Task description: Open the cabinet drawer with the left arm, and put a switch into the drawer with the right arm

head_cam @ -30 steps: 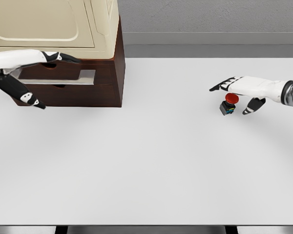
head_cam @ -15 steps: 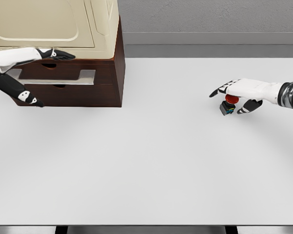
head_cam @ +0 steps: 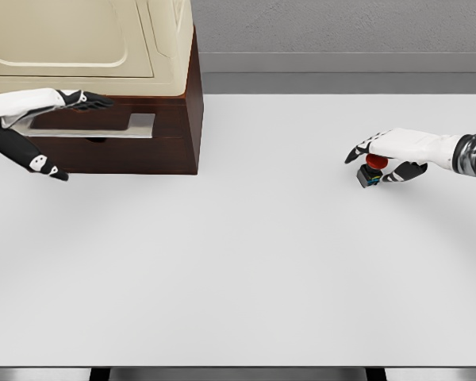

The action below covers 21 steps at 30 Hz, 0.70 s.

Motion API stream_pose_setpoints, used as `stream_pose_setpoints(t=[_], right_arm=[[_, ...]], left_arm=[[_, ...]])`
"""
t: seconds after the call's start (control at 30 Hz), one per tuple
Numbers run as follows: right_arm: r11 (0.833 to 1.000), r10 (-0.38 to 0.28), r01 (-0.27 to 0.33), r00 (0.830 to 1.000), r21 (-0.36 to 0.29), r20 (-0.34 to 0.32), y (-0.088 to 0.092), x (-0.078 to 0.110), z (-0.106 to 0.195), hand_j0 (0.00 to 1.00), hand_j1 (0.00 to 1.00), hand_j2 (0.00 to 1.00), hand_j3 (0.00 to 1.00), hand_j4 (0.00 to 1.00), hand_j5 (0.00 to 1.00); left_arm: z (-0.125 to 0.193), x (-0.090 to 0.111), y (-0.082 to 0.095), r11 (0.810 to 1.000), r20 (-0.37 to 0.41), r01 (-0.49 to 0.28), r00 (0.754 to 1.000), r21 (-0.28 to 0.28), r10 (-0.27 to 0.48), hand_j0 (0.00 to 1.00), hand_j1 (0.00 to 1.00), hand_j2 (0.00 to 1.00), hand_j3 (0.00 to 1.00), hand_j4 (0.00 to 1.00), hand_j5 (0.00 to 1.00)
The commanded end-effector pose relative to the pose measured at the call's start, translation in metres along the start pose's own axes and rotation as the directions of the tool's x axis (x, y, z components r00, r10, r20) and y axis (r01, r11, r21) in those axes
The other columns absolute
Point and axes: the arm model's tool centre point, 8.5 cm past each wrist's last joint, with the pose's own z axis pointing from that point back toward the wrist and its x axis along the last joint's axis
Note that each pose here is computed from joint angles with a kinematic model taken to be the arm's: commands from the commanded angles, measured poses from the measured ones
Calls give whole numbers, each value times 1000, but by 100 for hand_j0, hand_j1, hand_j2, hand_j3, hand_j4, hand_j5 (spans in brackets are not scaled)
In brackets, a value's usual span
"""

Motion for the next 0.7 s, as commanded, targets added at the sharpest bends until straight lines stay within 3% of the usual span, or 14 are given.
stream_pose_setpoints(t=[0.0, 0.67], right_arm=[[1000, -5, 5, 1000, -3, -1, 0, -1, 1, 75, 75, 75, 75, 75, 75], [1000, -6, 6, 1000, -3, 0, 0, -1, 1, 51, 51, 51, 51, 51, 51]], left_arm=[[2, -2, 4, 1000, -8, -6, 1000, 14, 6, 100, 100, 100, 100, 100, 100], [0, -13, -1, 999, -21, -23, 1000, 24, 24, 100, 100, 100, 100, 100, 100]])
